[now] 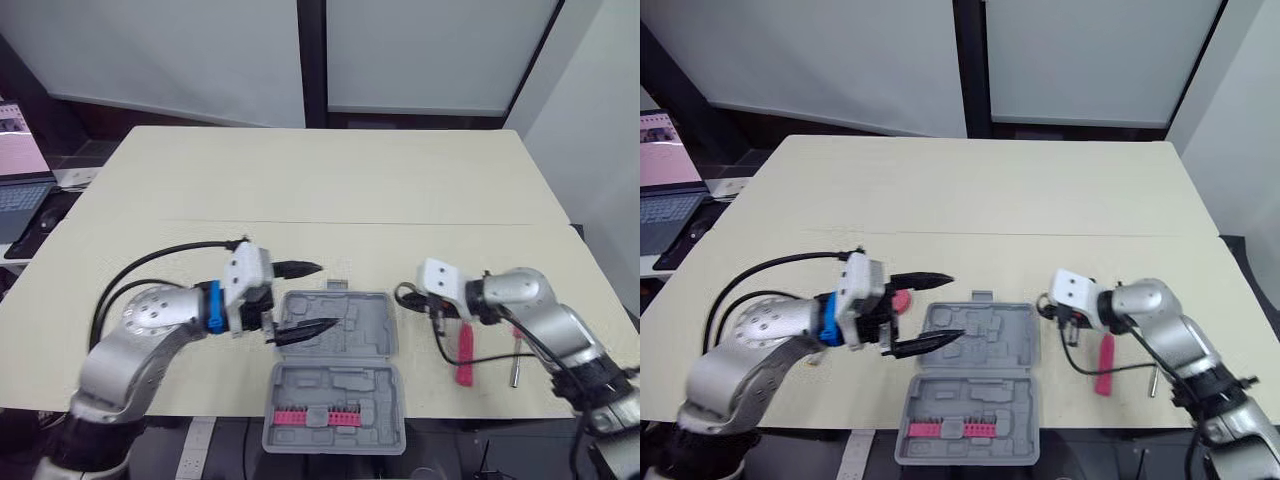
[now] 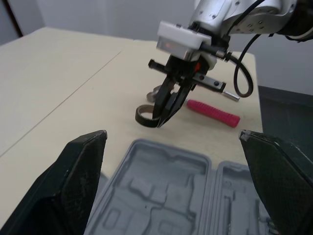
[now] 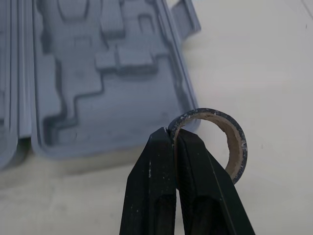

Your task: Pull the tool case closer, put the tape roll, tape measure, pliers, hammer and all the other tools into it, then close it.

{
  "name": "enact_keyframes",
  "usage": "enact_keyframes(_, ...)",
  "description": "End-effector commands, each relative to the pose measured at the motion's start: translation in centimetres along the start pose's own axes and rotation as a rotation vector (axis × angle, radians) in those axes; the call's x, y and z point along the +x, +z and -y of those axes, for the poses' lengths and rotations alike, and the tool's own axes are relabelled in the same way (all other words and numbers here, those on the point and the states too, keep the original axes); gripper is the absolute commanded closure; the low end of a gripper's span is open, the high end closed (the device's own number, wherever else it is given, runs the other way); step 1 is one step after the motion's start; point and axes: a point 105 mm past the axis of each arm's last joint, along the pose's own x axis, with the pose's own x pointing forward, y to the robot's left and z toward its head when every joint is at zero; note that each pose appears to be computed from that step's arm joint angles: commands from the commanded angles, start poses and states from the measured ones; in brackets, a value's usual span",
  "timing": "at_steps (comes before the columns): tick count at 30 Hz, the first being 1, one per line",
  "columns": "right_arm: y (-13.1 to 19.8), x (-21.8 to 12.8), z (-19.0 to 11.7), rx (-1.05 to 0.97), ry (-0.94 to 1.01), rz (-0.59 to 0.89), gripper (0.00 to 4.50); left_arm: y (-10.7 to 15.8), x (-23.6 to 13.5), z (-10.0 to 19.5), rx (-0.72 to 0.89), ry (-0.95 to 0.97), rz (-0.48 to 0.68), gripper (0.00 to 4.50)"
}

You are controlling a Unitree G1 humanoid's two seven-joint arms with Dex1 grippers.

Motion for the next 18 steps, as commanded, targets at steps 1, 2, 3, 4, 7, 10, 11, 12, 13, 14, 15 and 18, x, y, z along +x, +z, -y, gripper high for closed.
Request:
enact_keyframes(1, 2.4, 1.8, -0.3, -0.010, 0.039, 0.050, 4.49, 0.7, -2.2, -0.3, -0.001, 0.089, -0.007, 0.00)
enact_keyframes(2, 3.3, 2.6, -0.4, -0.012, 0.061, 0.067, 4.49, 0.5, -3.0, -0.3, -0.020, 0.109, -0.022, 0.00)
enact_keyframes(3, 4.0, 3.4, -0.5, -0.021, 0.073, 0.079, 4.49, 0.3, -3.7, -0.2, -0.038, 0.122, -0.034, 0.00)
enact_keyframes(4, 4.6, 4.0, -0.5, -0.032, 0.081, 0.088, 4.49, 0.2, -4.2, 0.0, -0.056, 0.130, -0.045, 0.00)
enact_keyframes(7, 6.2, 6.0, -1.1, -0.057, 0.126, 0.121, 4.49, -0.4, -5.5, 0.3, -0.095, 0.154, -0.082, 0.00)
enact_keyframes(10, 7.0, 7.4, -1.7, -0.070, 0.158, 0.131, 4.49, -0.5, -6.5, 0.1, -0.114, 0.180, -0.101, 0.00)
enact_keyframes(11, 7.0, 7.8, -1.8, -0.074, 0.161, 0.131, 4.49, -0.6, -6.7, -0.1, -0.119, 0.189, -0.105, 0.00)
enact_keyframes(12, 7.1, 8.2, -1.9, -0.078, 0.162, 0.130, 4.49, -0.7, -7.0, -0.2, -0.120, 0.196, -0.114, 0.00)
enact_keyframes(13, 7.3, 8.6, -2.0, -0.076, 0.165, 0.132, 4.49, -0.7, -7.2, -0.3, -0.119, 0.201, -0.122, 0.00)
enact_keyframes(14, 7.5, 9.2, -2.1, -0.074, 0.165, 0.135, 4.49, -0.7, -7.4, -0.4, -0.119, 0.205, -0.128, 0.00)
enact_keyframes(15, 7.7, 9.6, -2.2, -0.070, 0.164, 0.138, 4.49, -0.7, -7.6, -0.4, -0.120, 0.205, -0.134, 0.00)
enact_keyframes(18, 8.0, 10.4, -2.4, -0.054, 0.161, 0.151, 4.49, -0.7, -7.8, -0.5, -0.117, 0.206, -0.142, 0.00)
